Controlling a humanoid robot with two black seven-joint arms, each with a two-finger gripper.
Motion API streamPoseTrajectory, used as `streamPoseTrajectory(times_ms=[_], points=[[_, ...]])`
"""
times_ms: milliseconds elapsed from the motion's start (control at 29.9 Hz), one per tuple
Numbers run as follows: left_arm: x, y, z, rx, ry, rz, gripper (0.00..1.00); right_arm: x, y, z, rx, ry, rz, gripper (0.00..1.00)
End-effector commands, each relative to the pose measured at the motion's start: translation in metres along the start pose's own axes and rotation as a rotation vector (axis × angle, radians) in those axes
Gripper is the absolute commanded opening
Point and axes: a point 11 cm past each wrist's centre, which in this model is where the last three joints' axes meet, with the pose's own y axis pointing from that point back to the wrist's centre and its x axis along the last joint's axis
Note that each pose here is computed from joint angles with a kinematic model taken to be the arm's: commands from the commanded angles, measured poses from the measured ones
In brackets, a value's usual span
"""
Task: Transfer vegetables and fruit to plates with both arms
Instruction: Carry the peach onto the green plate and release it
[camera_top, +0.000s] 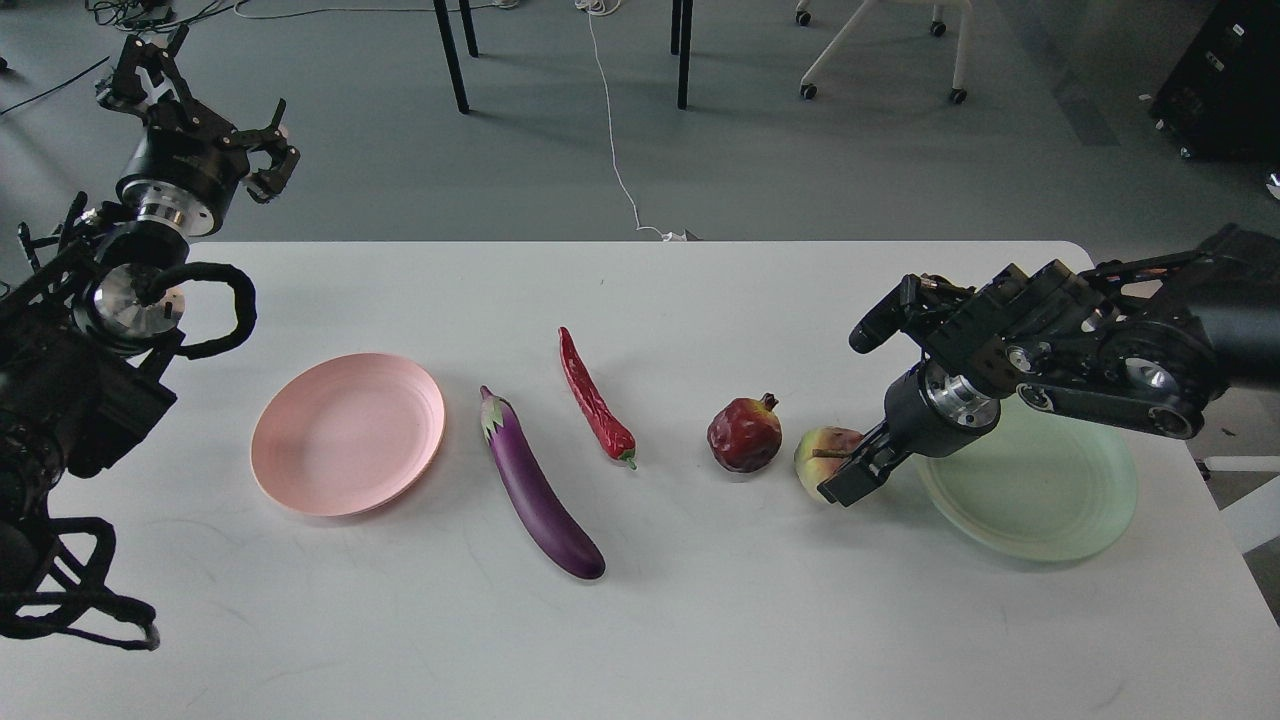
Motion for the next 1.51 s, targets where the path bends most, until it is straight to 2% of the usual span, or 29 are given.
streamPoseTrajectory(times_ms=[0,368,435,636,736,870,1138,1372,1472], points=[[0.002,0.001,0.0,0.0,0.0,0.003,0.99,0.002,-0.001,-0.001,0.001,0.003,0.0,0.85],[0.001,0.001,-0.001,0.001,0.001,0.003,0.99,0.01,-0.003,-0.003,0.003,0.003,0.018,0.54],[0.001,0.001,-0.001,-0.001,0.001,0.003,0.99,0.016,0.005,-0.006,0.007,0.012,0.031,0.52],[0.003,0.002,0.0,-0.002,-0.001,0.005,0.99,0.003,0.06,-0.013,0.028,0.027,0.072,0.52],[0.003,0.002,0.001,-0.003,-0.002,0.006,0.99,-0.011,0.082,0.01,-0.034,0.003,0.096,0.52],[0.004,0.002,0.005,-0.019,-0.006,0.008,0.99,-0.045,0.09,0.039,-0.128,0.011,0.058,0.52],[0.003,0.002,0.002,-0.015,-0.004,0.006,0.99,-0.106,0.077,0.073,-0.192,-0.072,-0.031,0.54],[0.003,0.002,0.001,-0.014,-0.003,0.005,0.99,-0.135,0.073,0.081,-0.214,-0.082,-0.081,0.64],[0.003,0.002,0.002,-0.015,-0.004,0.006,0.99,-0.155,0.069,0.084,-0.225,-0.108,-0.108,0.78]])
